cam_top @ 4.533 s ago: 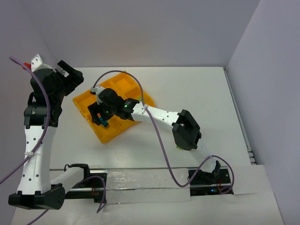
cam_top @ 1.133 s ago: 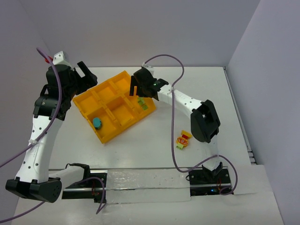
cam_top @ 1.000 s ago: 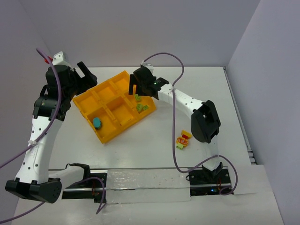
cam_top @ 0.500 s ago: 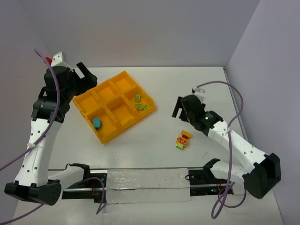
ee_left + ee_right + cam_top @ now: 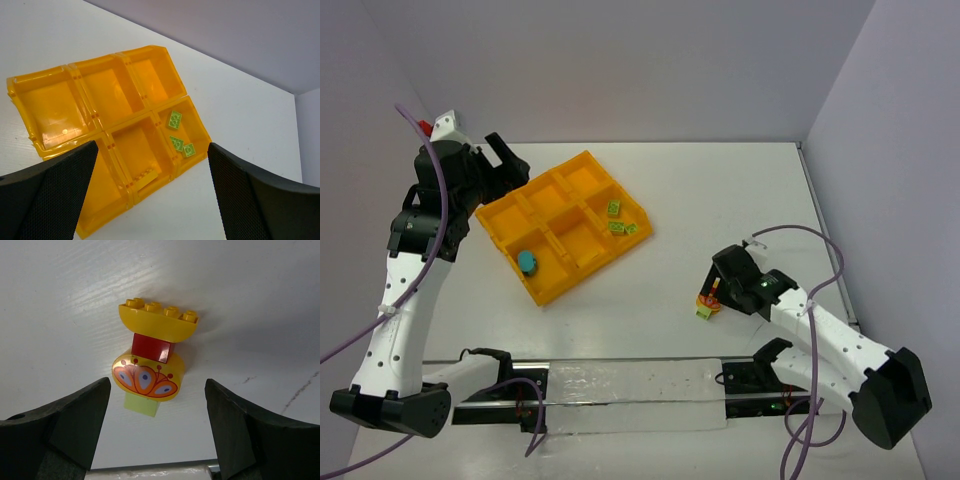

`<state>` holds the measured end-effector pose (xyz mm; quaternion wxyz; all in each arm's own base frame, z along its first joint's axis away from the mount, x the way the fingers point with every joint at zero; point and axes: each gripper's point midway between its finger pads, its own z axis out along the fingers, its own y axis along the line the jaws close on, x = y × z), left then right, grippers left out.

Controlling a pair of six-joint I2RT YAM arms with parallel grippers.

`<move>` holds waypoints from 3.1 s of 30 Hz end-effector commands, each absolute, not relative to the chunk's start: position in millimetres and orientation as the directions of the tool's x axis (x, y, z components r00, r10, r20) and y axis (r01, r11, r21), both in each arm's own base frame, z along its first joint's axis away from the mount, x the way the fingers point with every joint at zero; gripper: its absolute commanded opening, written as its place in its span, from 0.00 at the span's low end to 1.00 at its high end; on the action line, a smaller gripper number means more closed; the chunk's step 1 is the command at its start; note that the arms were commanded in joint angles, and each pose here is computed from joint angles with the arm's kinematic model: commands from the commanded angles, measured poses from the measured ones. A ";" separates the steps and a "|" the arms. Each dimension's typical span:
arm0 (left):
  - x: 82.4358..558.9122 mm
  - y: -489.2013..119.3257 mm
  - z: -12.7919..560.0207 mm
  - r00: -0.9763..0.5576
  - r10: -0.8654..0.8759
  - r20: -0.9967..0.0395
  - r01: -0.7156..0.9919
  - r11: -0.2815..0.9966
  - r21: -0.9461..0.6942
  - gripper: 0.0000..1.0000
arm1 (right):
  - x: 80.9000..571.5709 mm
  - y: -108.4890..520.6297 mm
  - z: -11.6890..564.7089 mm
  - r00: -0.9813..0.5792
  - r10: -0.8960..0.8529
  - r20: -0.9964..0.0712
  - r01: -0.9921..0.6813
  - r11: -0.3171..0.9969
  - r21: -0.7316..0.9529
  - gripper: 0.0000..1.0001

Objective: Sort the legos into containers by color

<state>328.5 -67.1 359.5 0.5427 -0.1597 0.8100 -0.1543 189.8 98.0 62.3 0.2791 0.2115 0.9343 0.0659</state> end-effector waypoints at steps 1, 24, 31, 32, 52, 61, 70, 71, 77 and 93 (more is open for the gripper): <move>329.2 -72.8 373.8 -0.330 -0.426 -0.842 -0.043 0.898 -0.438 0.99 | 207.5 117.1 63.0 -0.738 0.463 -0.492 0.347 0.885 0.312 0.81; 328.8 -74.0 369.3 -0.342 -0.419 -0.841 -0.039 0.901 -0.433 0.99 | 244.5 129.9 40.2 -0.727 0.460 -0.510 0.362 0.888 0.284 0.79; 330.0 -74.5 367.1 -0.347 -0.416 -0.840 -0.039 0.902 -0.430 0.99 | 264.0 148.9 52.8 -0.741 0.421 -0.523 0.292 0.903 0.314 0.78; 329.8 -73.8 366.7 -0.346 -0.415 -0.841 -0.042 0.903 -0.428 0.99 | 265.4 149.6 55.1 -0.737 0.423 -0.527 0.290 0.903 0.319 0.76; 330.9 -77.1 363.0 -0.358 -0.420 -0.834 -0.033 0.898 -0.438 0.99 | 261.7 141.2 58.8 -0.747 0.363 -0.557 0.250 0.930 0.271 0.69; 328.6 -74.9 364.6 -0.355 -0.414 -0.838 -0.038 0.902 -0.429 0.99 | 272.5 151.8 48.6 -0.775 0.329 -0.540 0.225 0.941 0.251 0.61; 330.9 -77.9 357.5 -0.374 -0.410 -0.832 -0.033 0.902 -0.429 0.99 | 277.9 146.5 43.7 -0.765 0.320 -0.558 0.239 0.947 0.216 0.25; 331.2 -78.6 356.1 -0.379 -0.408 -0.831 -0.031 0.903 -0.429 0.99 | 278.3 146.6 46.5 -0.764 0.319 -0.561 0.236 0.947 0.217 0.20; 333.7 -114.9 334.2 -0.477 -0.410 -0.778 0.082 0.860 -0.503 0.99 | 287.0 167.0 100.3 -0.731 0.325 -0.601 0.136 0.931 0.337 0.15; 281.9 -271.1 258.0 -0.746 -0.180 -0.641 0.409 0.637 -0.654 0.99 | 324.6 217.5 121.4 -0.746 0.354 -0.563 0.068 0.883 0.465 0.15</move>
